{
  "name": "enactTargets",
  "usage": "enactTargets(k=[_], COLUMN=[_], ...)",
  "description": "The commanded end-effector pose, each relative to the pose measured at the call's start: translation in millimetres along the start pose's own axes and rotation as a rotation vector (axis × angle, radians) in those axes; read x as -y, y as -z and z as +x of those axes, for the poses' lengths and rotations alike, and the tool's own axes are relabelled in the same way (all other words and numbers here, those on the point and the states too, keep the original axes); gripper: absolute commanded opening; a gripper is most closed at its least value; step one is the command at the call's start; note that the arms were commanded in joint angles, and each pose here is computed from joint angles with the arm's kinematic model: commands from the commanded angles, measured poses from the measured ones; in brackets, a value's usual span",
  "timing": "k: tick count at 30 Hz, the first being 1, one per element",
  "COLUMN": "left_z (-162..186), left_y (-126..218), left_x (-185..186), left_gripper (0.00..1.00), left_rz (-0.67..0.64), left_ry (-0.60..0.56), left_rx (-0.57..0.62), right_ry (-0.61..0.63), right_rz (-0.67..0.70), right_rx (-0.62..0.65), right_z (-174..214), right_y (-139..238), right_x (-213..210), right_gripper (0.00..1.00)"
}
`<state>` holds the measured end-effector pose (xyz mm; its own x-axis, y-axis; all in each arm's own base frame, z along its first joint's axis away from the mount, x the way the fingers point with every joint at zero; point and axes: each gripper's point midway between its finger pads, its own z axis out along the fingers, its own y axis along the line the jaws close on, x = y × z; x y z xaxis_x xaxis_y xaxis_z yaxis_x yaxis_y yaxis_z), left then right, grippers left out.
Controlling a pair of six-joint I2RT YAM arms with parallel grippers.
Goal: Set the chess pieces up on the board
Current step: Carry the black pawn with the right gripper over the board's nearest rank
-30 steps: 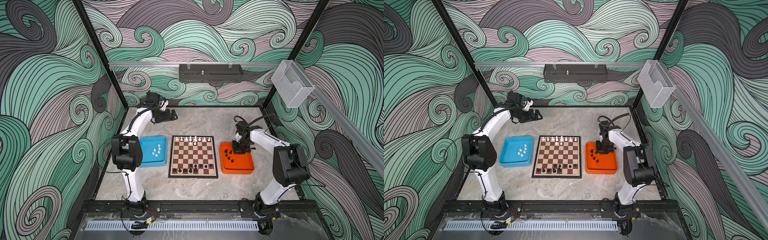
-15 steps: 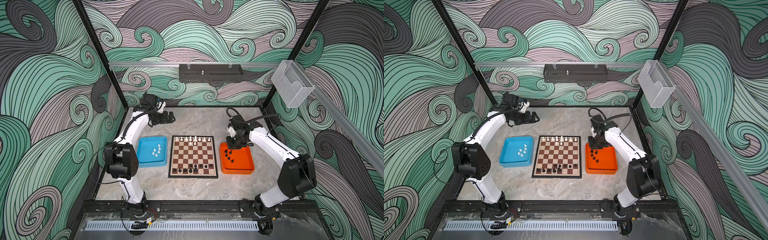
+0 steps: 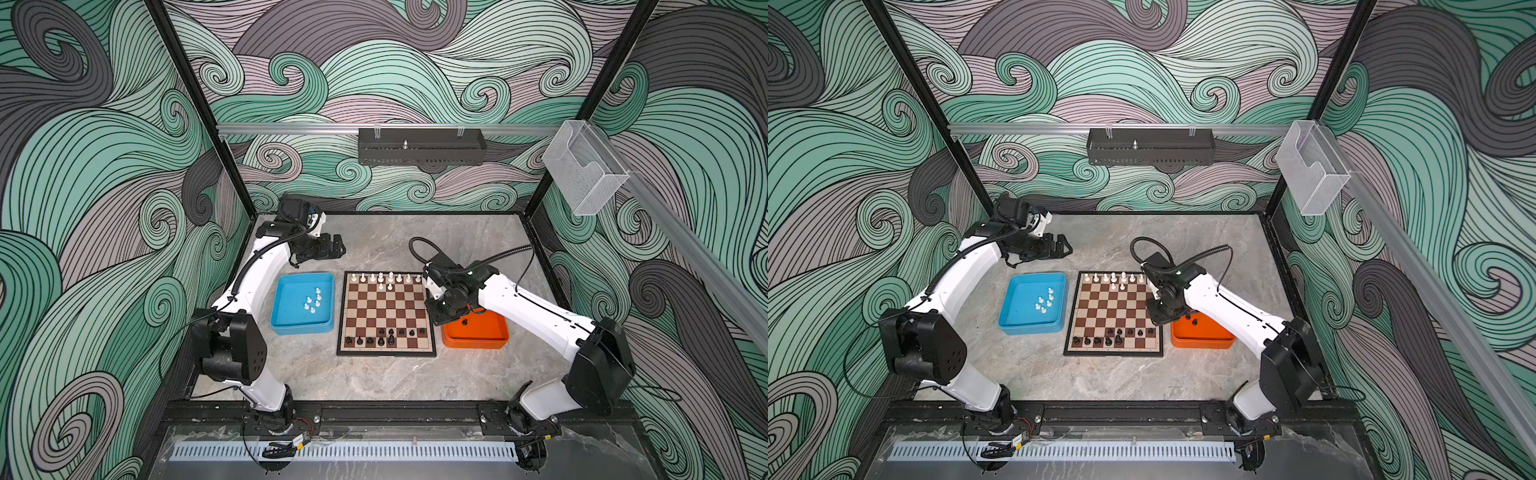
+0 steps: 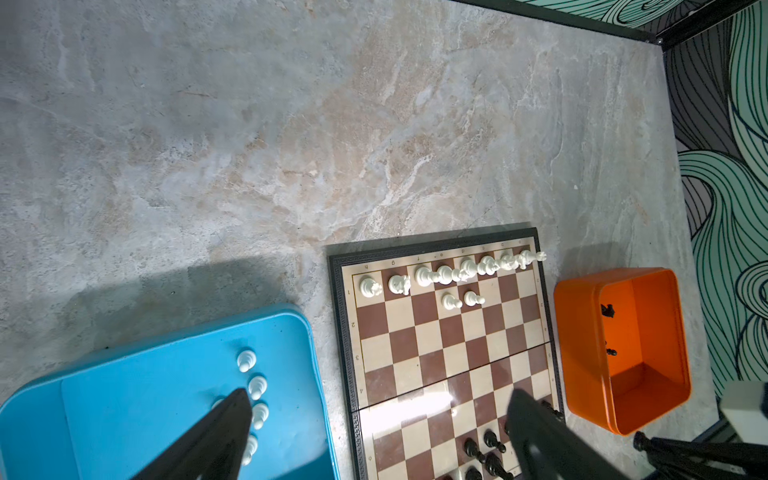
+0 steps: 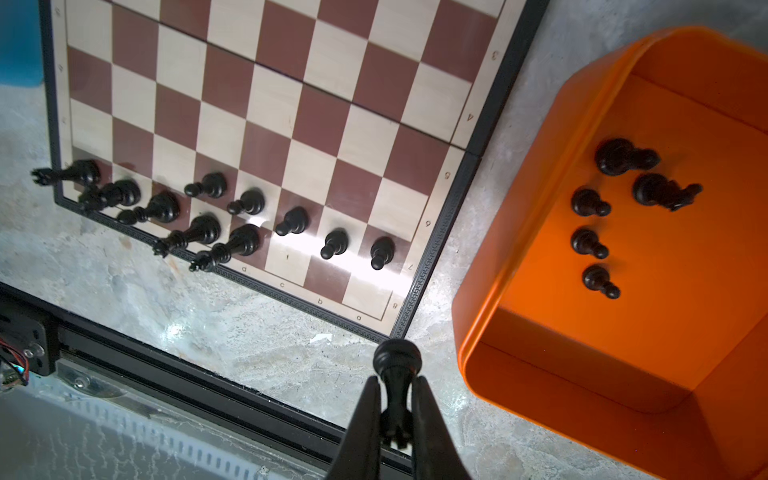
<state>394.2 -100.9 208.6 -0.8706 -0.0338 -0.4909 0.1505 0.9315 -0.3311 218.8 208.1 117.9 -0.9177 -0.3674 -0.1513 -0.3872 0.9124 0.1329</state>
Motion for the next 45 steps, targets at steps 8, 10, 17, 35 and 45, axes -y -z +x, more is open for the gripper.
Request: enactTargets(k=[8, 10, 17, 35, 45], left_z=[19, 22, 30, 33, 34], left_y=[16, 16, 19, 18, 16], left_x=[-3, -4, -6, -8, -9], left_gripper=[0.98, 0.98, 0.98, 0.98, 0.98], left_rz=[-0.045, -0.047, -0.060, -0.066, -0.070], left_ry=[-0.015, -0.017, -0.018, -0.013, -0.010], left_rx=[-0.013, -0.017, -0.023, -0.043, -0.049], right_ry=[0.032, 0.039, 0.059, 0.075, 0.073], right_rz=[0.057, 0.051, 0.054, 0.071, 0.071], right_rx=[-0.051, -0.059, -0.104, -0.172, -0.175], right_z=[15, 18, 26, 31, 31], right_y=[-26, -31, -46, -75, -78], right_x=[-12, -16, -22, -21, -20], right_gripper=[0.15, 0.15, 0.15, 0.15, 0.15])
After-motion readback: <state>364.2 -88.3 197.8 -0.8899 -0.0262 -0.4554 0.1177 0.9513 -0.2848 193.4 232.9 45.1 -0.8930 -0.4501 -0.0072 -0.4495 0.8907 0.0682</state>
